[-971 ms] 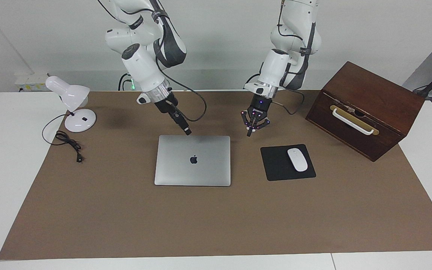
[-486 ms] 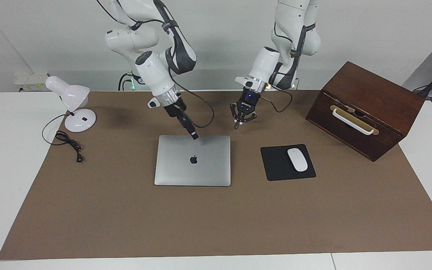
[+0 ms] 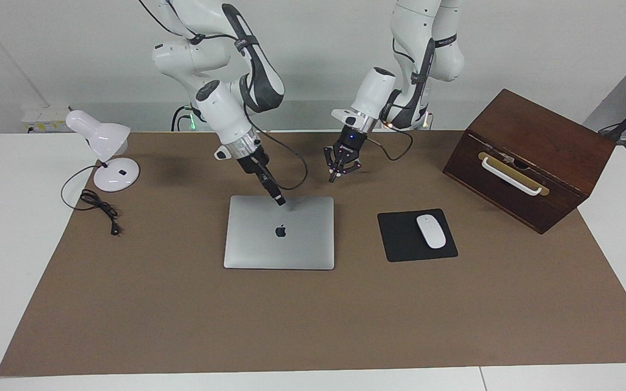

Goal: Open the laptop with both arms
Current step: 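Press the left gripper on the laptop base while the right gripper grips the lid, then lift the laptop lid upward with the right gripper, left gripper holding base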

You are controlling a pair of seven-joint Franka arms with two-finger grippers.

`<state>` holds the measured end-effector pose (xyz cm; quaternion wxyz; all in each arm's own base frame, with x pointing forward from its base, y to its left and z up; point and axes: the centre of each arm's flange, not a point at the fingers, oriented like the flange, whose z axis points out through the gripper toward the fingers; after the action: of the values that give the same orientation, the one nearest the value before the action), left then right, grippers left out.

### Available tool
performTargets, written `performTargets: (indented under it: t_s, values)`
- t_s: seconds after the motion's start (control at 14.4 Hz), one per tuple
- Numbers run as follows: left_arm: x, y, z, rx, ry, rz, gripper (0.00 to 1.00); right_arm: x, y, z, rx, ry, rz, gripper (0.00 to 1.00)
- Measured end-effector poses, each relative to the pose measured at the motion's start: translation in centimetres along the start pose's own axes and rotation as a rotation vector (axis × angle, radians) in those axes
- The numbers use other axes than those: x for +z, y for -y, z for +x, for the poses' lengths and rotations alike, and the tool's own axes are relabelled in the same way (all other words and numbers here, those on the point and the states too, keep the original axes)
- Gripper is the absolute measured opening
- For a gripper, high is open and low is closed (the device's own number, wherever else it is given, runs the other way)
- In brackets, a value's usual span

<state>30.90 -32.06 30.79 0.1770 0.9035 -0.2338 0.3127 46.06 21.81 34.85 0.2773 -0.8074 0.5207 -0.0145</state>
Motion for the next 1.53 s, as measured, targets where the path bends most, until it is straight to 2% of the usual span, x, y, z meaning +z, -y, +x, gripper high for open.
performTargets:
  t_s: [0.62, 1.18, 1.53]
  values:
    - [4.6, -0.1, 1.3, -0.017, 0.017, 0.013, 0.01, 0.6, -1.1, 0.9, 0.001, 0.034, 0.013, 0.9]
    - [5.4, 1.4, 3.3, -0.053, -0.014, 0.035, 0.01, 1.1, -2.0, 1.0, 0.003, 0.033, -0.005, 0.9]
    - [7.2, 2.0, 2.9, -0.059, 0.006, 0.048, 0.01, 1.3, -2.5, 1.1, -0.021, 0.032, -0.015, 0.9]
